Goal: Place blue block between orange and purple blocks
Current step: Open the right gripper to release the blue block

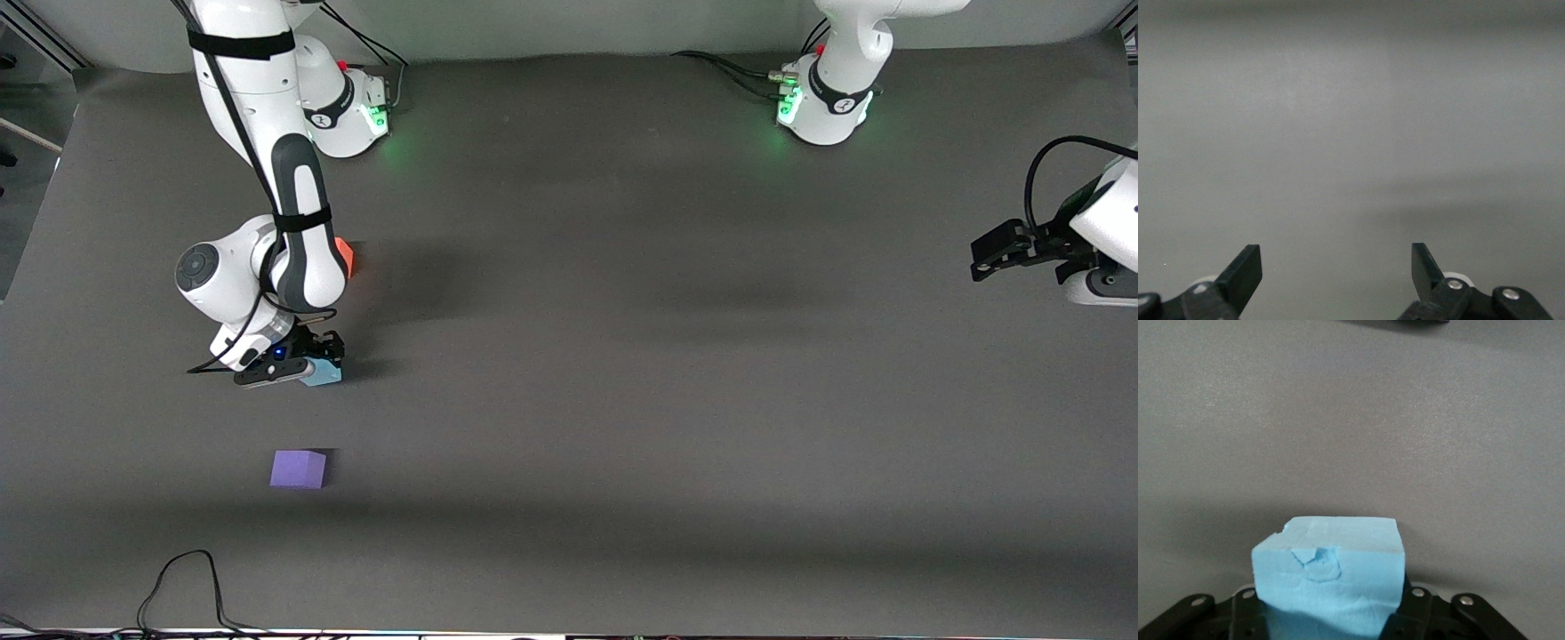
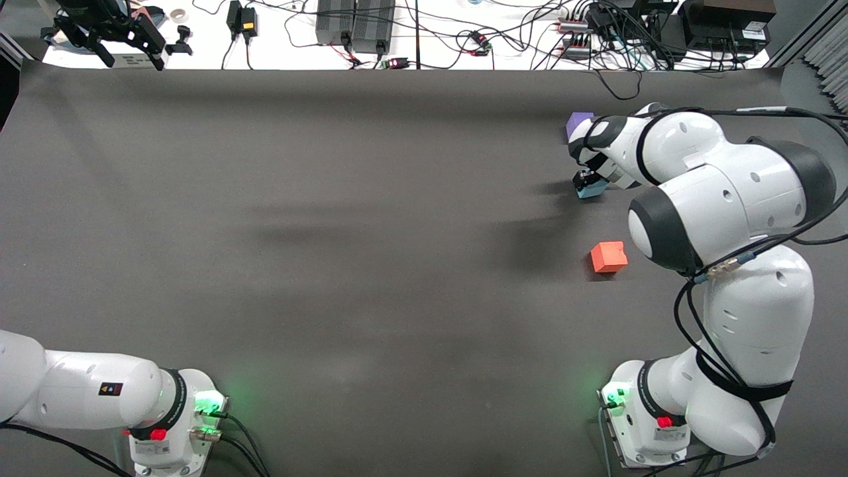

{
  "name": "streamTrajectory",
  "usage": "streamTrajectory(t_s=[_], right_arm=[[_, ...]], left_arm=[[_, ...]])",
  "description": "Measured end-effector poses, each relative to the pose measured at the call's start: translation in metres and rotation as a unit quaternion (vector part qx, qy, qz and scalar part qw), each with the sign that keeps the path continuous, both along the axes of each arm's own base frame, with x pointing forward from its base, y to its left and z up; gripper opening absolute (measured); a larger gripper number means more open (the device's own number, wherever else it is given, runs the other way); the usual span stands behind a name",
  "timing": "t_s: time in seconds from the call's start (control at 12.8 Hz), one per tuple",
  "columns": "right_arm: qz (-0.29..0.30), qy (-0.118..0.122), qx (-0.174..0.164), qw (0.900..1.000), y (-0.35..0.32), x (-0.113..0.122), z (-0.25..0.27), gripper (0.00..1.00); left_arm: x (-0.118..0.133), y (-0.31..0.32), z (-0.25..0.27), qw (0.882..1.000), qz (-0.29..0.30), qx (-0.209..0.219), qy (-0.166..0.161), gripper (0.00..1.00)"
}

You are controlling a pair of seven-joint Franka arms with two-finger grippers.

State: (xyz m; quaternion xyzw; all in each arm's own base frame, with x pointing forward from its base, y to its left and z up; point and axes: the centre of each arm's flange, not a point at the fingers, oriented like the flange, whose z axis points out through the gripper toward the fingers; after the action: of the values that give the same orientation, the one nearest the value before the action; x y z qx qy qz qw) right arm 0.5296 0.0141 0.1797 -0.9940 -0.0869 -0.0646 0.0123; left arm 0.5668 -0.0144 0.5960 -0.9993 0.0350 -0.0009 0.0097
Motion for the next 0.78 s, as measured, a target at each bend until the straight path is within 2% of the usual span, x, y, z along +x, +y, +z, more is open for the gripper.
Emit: streamTrajectory(t_s=[0.08,0.16,0.39,0.78], right_arm=[[-0.001,-0.001,-0.001,1.000,-0.001,0.002,0.000,0.61],[-0.004,-0.001,-0.001,1.000,-0.005,0.003,0.000,0.68],[-0.010,0.010,0.013,1.000,-0.009,0.007,-0.001,0.99],[-0.013,0.008,0.021,1.000,-0.011,0.013,0.004,1.00]], left_arm=[[0.000,0.000,0.000,1.000,0.000,0.000,0.000,1.00],[0.000,0.000,0.001,1.000,0.000,0.000,-0.001,1.00],[0.000,0.000,0.001,1.000,0.000,0.000,-0.002,1.00],[0.000,0.000,0.002,1.000,0.000,0.000,-0.002,1.00]])
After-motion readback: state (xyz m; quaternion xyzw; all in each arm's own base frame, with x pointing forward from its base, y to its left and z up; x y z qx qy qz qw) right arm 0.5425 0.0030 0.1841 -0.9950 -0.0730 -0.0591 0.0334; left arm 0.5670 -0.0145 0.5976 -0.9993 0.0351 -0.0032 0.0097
